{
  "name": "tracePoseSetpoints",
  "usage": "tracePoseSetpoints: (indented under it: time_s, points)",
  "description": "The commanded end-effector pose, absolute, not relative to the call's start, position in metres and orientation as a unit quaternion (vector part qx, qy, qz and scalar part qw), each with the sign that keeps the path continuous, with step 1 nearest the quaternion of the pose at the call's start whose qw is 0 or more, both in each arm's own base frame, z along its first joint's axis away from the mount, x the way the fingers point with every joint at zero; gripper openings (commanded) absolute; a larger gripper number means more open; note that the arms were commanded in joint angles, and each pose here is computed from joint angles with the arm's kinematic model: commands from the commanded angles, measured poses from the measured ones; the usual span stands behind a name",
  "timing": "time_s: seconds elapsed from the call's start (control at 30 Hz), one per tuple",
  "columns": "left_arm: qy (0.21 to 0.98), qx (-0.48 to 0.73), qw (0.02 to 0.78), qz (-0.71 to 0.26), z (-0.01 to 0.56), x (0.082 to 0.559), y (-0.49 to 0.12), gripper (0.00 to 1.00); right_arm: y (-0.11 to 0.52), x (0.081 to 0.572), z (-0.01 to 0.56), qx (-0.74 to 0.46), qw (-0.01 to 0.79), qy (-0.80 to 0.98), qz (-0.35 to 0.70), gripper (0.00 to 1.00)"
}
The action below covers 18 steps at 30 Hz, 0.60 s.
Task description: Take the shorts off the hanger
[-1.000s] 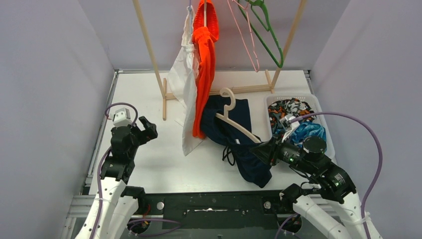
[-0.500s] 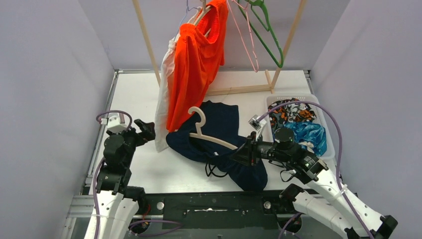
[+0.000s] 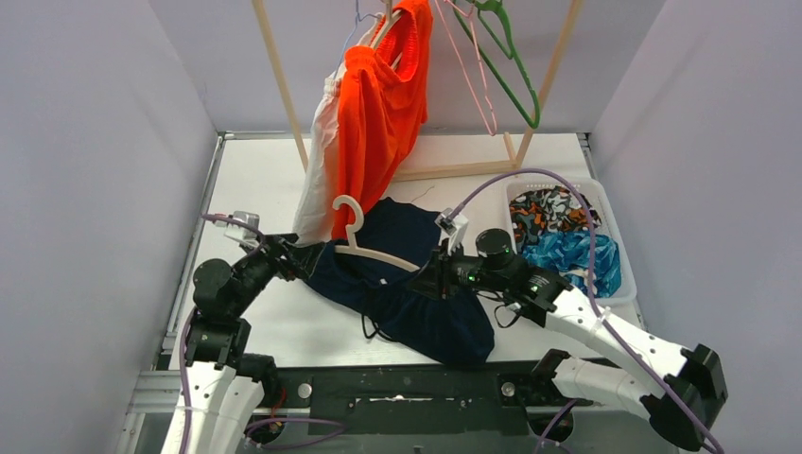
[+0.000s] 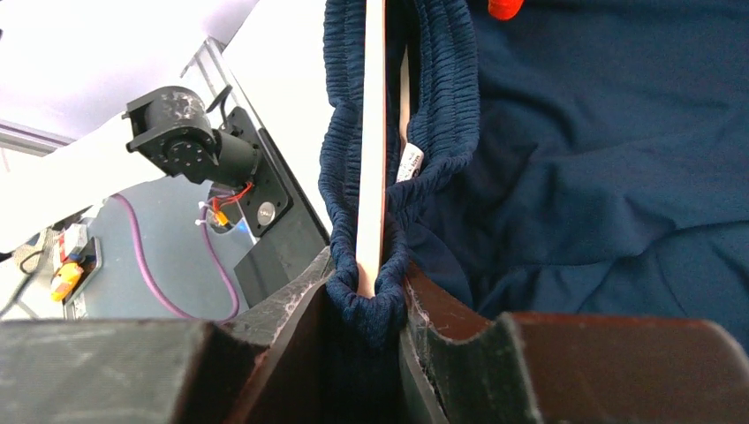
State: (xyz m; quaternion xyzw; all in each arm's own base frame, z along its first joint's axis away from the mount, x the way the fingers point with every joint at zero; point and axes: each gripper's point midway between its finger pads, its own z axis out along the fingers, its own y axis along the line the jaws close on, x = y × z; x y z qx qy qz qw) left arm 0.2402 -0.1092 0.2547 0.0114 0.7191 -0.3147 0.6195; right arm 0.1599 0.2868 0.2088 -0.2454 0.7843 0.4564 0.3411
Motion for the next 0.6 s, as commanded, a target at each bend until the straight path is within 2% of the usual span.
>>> tracePoseSetpoints:
  time_s: [0.0, 0.1, 0.23, 0.3, 0.4, 0.57]
  points:
    - [0.693, 0.092, 0.592, -0.401, 0.267, 0.226, -0.145, 0.78, 0.318, 0.167, 0.245, -0.266, 0.38, 0.726, 0.507, 0.0]
    - [0.704, 0.093, 0.561, -0.425, 0.255, 0.227, -0.153, 0.69, 0.331, 0.162, 0.247, -0.282, 0.38, 0.714, 0.516, 0.0]
    - [0.72, 0.09, 0.537, -0.431, 0.242, 0.23, -0.156, 0.63, 0.34, 0.16, 0.245, -0.292, 0.373, 0.714, 0.515, 0.0]
    - [0.73, 0.086, 0.525, -0.43, 0.236, 0.231, -0.157, 0.55, 0.343, 0.16, 0.245, -0.294, 0.371, 0.715, 0.515, 0.0]
    - [0.736, 0.083, 0.525, -0.419, 0.234, 0.233, -0.154, 0.48, 0.347, 0.159, 0.245, -0.298, 0.37, 0.711, 0.518, 0.0]
    - [0.741, 0.076, 0.521, -0.418, 0.226, 0.234, -0.156, 0.45, 0.351, 0.158, 0.252, -0.294, 0.373, 0.704, 0.528, 0.0]
